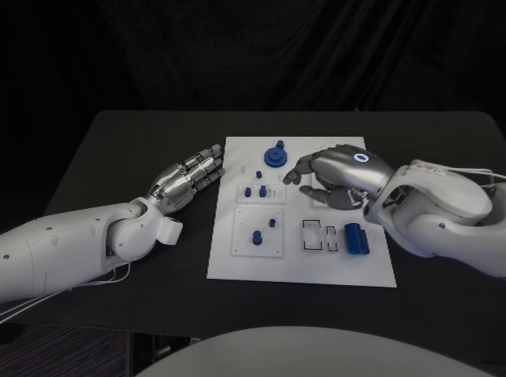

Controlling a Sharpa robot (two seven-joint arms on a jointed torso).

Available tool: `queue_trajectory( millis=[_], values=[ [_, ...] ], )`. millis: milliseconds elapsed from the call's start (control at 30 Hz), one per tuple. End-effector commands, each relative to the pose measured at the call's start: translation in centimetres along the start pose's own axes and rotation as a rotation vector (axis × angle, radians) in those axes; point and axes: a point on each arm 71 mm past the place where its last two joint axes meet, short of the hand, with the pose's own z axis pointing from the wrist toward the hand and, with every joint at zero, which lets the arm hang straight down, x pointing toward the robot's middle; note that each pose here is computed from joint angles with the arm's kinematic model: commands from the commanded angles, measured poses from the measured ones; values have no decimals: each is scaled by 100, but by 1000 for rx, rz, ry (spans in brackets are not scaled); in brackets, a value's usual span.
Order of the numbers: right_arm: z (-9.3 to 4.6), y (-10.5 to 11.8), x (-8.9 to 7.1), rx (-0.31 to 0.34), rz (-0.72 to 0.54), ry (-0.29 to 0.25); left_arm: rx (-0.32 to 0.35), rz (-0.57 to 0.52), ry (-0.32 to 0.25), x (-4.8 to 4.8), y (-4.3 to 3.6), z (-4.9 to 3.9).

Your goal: Assemble the parts on the task board

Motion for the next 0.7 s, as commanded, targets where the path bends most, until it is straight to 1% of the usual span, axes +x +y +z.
queue_trajectory(
  millis=[33,100,167,267,333,400,567,700],
  values=[
    [-89,-169,-112,112,168,-76,153,-4,3,14,-106,-9],
    [-154,-278,-142,159,184,-80,154,-5,3,16,-106,-10],
    [-221,-376,-138,209,194,-74,154,-6,4,18,-106,-10],
    [-357,-514,-61,303,191,-42,155,-8,6,24,-107,-12],
    [-406,-556,-27,335,181,-28,154,-9,7,26,-108,-14],
    [-491,-627,39,396,154,-1,154,-9,6,24,-109,-19],
    [-663,-725,172,514,57,69,154,-8,6,13,-108,-13],
    [-735,-724,225,557,0,101,152,-10,8,15,-105,-10]
  ],
)
